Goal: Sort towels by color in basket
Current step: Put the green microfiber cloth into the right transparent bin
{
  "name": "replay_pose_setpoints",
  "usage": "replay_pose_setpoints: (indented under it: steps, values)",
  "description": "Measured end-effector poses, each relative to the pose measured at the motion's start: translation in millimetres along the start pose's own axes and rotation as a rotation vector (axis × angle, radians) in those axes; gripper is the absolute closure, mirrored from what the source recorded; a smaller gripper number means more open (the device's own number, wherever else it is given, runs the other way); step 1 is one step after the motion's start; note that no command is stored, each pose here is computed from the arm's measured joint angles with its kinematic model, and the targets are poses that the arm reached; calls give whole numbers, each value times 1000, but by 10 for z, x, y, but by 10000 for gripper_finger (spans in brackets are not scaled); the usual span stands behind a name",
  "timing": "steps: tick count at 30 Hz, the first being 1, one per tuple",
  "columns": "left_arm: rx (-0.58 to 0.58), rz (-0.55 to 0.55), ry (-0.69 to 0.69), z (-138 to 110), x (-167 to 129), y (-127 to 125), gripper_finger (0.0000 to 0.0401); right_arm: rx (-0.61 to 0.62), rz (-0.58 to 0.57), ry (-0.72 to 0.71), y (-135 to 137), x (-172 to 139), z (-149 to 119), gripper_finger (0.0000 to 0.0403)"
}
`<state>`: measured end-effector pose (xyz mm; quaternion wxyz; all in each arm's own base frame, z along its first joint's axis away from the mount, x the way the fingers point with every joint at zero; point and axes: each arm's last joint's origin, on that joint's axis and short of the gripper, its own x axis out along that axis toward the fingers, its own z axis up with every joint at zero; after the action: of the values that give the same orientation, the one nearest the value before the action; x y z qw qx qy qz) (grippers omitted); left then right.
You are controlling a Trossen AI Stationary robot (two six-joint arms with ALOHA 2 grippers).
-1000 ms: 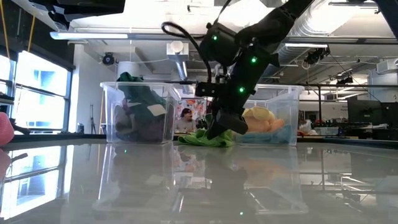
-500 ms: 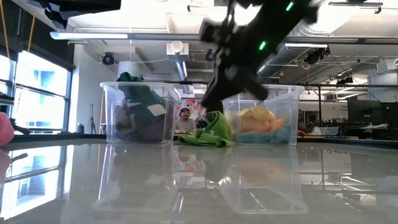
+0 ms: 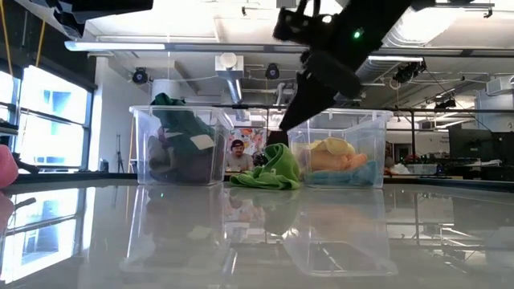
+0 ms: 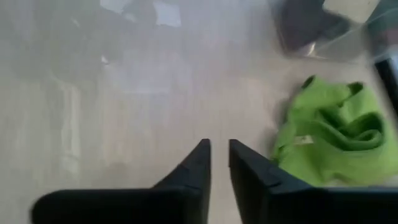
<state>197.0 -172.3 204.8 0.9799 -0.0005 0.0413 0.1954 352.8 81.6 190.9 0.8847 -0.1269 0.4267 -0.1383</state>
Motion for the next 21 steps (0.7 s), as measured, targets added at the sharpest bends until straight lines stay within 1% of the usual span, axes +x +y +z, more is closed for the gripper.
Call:
replay_pose_setpoints:
  steps: [4,7,9,12,13,15,17,18,20,21]
  values:
    - [1,0,2,-5,-1,0,343,50,-19,-39,8,162,30,283]
    - [3,-3,3,-8,-8,-3,343,90,-73,-33,1,342,-3,237]
    - [3,-3,3,-8,-9,-3,343,125,-133,-40,0,450,-25,217]
    - [7,-3,5,-11,-8,-2,343,135,-239,-85,63,584,-98,207]
    - [10,-2,6,-14,-8,-1,343,129,-275,-111,98,605,-159,207]
    - [16,-2,8,-19,-8,0,343,156,-329,-171,140,624,-297,210]
    - [15,-2,9,-20,-8,0,343,192,-330,-203,142,647,-458,215]
    - [14,-2,11,-24,-8,1,343,219,-303,-215,123,674,-533,217]
    - [17,-2,12,-27,-8,2,343,311,-238,-279,73,709,-604,220]
    - [17,-1,12,-27,-8,2,343,371,-228,-323,34,717,-619,221]
